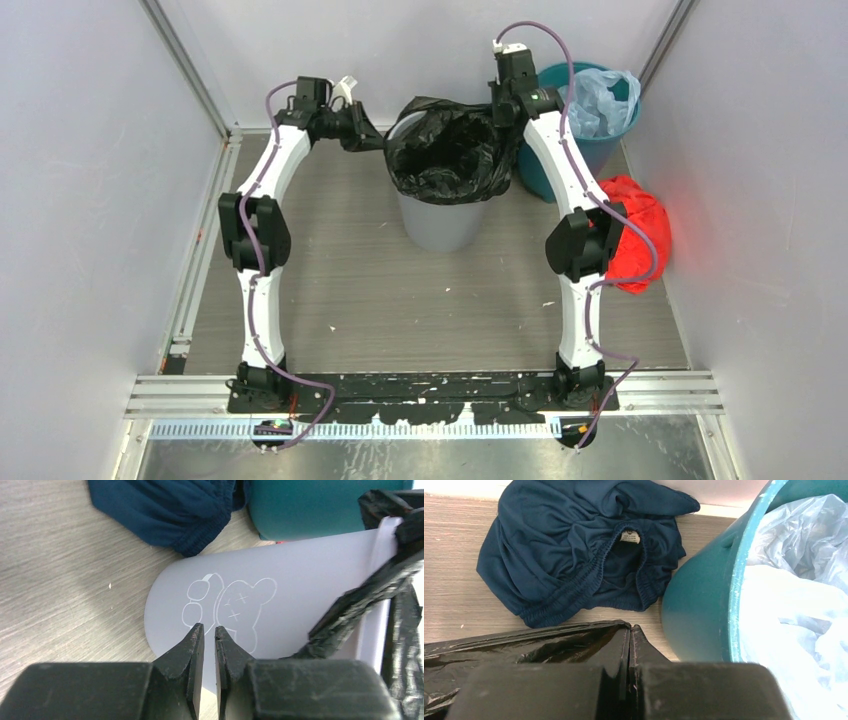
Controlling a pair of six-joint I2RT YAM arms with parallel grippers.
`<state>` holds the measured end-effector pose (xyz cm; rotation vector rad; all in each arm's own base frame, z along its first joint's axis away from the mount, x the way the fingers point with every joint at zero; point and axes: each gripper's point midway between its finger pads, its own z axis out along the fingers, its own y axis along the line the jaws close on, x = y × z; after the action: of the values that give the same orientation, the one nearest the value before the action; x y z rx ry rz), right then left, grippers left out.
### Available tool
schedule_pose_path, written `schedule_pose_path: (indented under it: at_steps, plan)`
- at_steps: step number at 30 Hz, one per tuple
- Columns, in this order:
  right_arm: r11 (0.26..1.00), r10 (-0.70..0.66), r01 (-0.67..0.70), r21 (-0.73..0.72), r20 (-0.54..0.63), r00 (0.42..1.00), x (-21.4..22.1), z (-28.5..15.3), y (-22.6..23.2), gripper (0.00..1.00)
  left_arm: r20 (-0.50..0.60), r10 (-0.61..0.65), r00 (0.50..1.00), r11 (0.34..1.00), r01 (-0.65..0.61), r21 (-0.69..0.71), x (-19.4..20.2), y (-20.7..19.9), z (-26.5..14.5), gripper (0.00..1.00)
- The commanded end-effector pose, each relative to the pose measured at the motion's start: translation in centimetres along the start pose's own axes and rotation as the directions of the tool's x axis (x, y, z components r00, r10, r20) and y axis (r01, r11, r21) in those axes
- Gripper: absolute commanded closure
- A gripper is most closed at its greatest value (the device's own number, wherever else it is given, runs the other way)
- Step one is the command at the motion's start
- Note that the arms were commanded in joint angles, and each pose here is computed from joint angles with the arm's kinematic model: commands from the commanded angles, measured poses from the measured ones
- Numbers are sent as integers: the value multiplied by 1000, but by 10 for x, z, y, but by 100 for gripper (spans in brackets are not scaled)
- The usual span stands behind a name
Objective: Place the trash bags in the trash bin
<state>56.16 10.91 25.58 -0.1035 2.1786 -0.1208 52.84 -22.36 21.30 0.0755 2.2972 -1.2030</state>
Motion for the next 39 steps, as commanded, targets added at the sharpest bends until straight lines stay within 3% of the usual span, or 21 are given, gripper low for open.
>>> schedule_pose_path:
  at_steps: [1, 17, 28, 35, 39]
  plan:
    - [999, 33, -33, -37, -2, 999, 1, 0, 6, 99, 39, 49, 998, 998, -51, 29, -8, -13, -8, 85]
    - [976, 95, -103, -193, -49, 994, 30, -7, 36, 99, 37, 49, 998, 999, -50, 17, 23, -12, -18, 86]
    - [971, 70, -78, -224, -44, 997, 24, -27, 39, 98, 149, 59, 987, 998, -53, -42, 13, -19, -66, 87]
    - [967, 35, -71, -244, -148, 988, 47, -37, 43, 94, 230, 53, 972, 998, -45, -40, 2, -26, -98, 87]
    - [957, 27, -78, -280, -180, 983, 52, -47, 48, 83, 259, 65, 964, 998, -61, -22, -7, -40, -108, 87]
